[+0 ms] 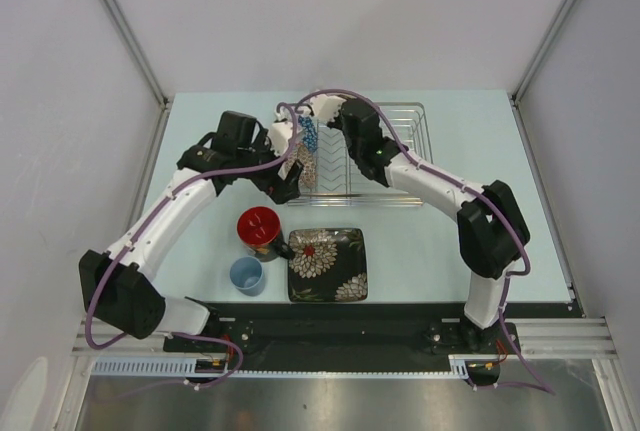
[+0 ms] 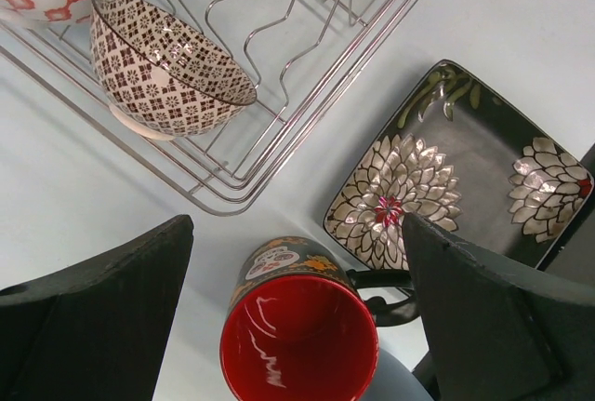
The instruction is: Load the mixed dishes into the dish rack
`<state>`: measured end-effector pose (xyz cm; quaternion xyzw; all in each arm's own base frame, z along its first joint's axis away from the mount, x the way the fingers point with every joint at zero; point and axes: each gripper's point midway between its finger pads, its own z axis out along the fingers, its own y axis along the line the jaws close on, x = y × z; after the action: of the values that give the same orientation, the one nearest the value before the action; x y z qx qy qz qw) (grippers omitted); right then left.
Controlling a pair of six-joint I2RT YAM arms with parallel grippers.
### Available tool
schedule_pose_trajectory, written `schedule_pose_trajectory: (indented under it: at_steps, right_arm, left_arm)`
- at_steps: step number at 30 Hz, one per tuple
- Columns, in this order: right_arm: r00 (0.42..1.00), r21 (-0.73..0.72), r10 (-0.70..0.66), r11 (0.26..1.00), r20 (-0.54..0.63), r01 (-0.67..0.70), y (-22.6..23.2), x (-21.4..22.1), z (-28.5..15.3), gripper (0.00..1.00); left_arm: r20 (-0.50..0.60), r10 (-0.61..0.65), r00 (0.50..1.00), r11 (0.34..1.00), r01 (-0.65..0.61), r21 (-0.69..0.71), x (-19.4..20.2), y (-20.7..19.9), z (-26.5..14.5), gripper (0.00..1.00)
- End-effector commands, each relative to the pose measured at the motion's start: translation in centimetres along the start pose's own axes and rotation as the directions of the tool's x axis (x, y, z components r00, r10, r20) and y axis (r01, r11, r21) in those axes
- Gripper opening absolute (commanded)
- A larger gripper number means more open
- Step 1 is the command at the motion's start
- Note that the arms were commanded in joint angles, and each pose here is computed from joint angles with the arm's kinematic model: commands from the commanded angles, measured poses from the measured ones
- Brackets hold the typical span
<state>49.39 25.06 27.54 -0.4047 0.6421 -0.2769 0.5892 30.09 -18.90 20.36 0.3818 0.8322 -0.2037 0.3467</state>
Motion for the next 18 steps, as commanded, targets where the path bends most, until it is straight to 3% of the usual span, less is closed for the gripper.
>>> schedule_pose_trajectory:
  at_steps: [1,7,18]
  right_arm:
    - [0.989,0.050,-0.061,0.997,0.138,0.055,-3.0,-3.0,-0.5,0.00]
    - [0.978,-0.056,-0.079,0.994,0.195,0.091,-0.8,-3.1,0.0,0.00]
    - [0.983,-0.166,-0.028,0.984,0.184,0.059,4.5,-2.1,1.6,0.00]
  left_arm:
    - [0.068,0.003,0.998,1.000,-0.002,-0.015,-1.5,0.2,-1.0,1.00]
    - [0.077,-0.003,0.997,0.999,0.006,-0.040,-1.6,0.8,-1.2,1.00]
    - [0.142,-0.082,0.986,0.994,0.092,-0.063,-1.9,3.4,-3.0,1.00]
